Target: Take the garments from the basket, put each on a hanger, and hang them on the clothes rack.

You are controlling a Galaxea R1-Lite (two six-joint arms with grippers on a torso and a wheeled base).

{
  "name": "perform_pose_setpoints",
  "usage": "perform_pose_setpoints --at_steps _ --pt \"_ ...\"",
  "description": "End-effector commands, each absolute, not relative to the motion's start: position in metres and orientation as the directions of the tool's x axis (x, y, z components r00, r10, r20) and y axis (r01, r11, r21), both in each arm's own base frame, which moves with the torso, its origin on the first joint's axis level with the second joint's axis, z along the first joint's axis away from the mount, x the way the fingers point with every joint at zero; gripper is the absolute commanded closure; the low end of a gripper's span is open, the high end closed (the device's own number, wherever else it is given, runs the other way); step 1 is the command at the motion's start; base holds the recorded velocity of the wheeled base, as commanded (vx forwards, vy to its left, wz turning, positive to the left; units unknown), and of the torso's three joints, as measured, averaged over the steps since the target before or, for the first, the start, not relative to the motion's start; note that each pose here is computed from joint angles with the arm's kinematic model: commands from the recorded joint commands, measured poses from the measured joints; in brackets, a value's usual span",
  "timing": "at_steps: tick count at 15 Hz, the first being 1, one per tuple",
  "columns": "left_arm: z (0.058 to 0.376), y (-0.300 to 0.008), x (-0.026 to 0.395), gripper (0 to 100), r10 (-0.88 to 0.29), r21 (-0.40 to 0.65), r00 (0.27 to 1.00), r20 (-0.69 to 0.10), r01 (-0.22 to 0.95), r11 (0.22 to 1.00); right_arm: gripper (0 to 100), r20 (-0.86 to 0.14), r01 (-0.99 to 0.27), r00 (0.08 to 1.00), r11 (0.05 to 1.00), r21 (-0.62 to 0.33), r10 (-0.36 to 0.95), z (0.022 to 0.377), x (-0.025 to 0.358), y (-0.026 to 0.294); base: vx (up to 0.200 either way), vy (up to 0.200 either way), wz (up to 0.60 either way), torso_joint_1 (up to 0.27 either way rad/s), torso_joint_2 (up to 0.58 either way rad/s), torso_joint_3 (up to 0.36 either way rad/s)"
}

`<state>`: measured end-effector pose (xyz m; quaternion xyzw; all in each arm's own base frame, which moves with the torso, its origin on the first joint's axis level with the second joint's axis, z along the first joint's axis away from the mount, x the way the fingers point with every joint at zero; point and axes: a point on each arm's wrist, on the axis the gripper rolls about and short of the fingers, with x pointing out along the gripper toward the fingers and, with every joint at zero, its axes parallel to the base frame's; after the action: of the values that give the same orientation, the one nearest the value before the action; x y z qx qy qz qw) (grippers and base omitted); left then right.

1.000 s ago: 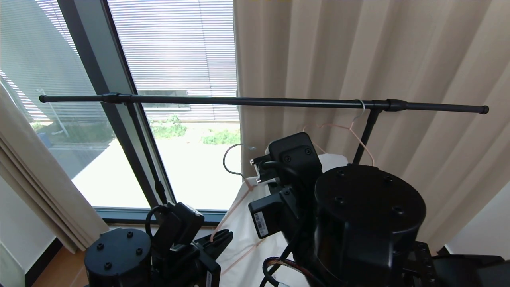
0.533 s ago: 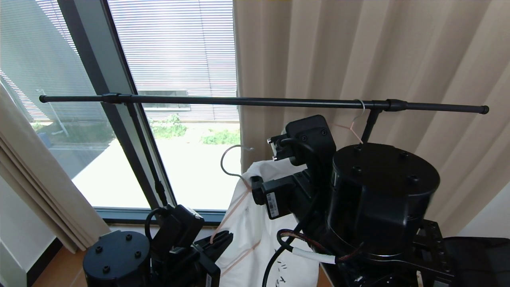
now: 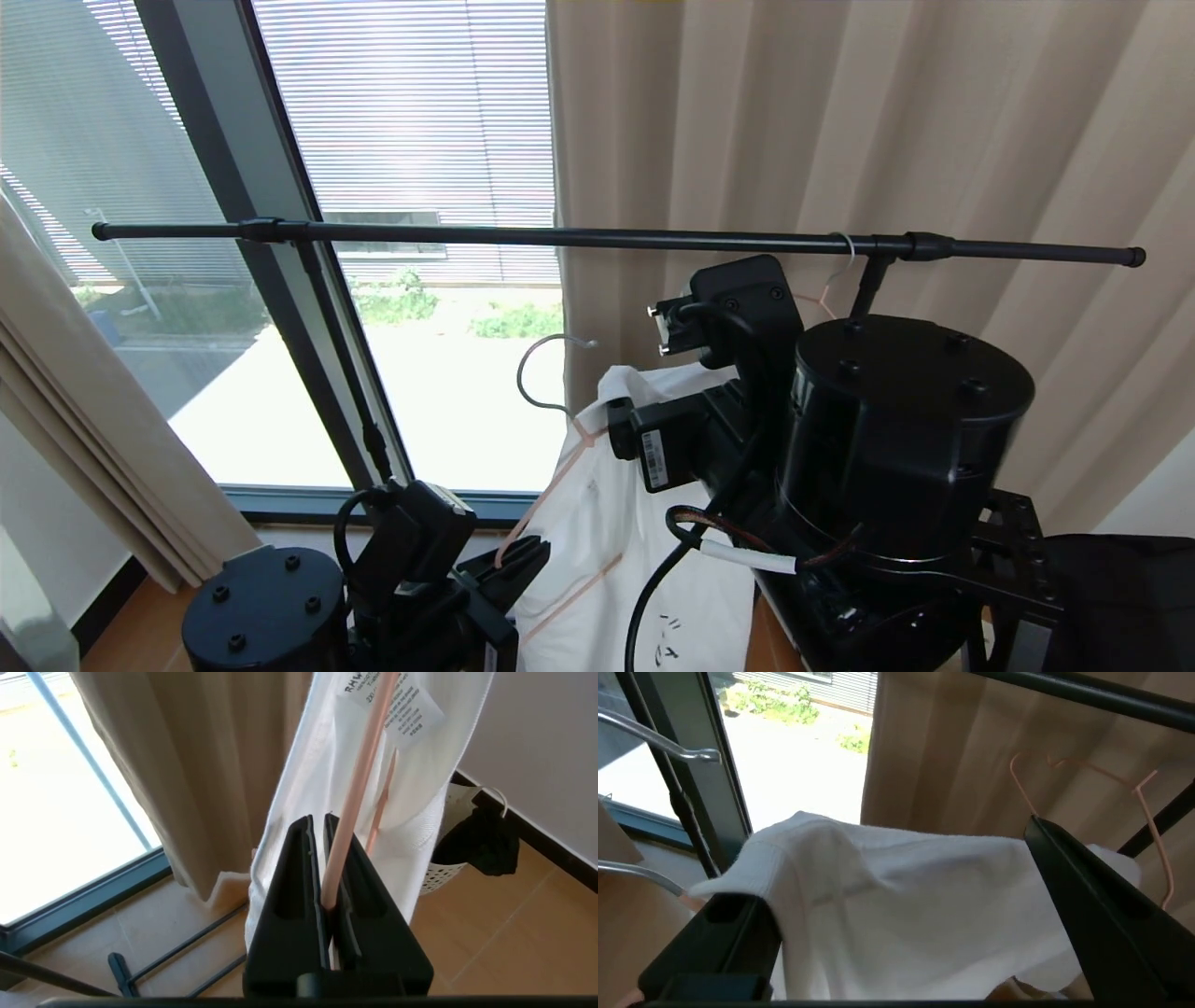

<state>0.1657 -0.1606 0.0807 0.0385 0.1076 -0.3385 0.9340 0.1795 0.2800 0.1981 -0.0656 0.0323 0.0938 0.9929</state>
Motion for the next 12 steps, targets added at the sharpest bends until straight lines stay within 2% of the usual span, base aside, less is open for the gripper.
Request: perform_pose_setpoints --at_steps 1,12 --pt "0.08 -0.162 0.168 100 -0.621 -0.001 0.751 -0.226 0.637 0.771 0 -0.08 -0.194 0.98 0.973 -0.128 0.185 0.196 0.179 0.281 0.0 0.0 0.0 0.0 0.0 0.0" --pt "0.084 -0.161 0.179 100 -0.572 -0.004 0.797 -0.194 0.582 0.813 0 -0.084 -0.211 0.976 0.969 -0.132 0.201 0.195 0.173 0.283 0.0 0.0 0.0 0.0 0.0 0.0"
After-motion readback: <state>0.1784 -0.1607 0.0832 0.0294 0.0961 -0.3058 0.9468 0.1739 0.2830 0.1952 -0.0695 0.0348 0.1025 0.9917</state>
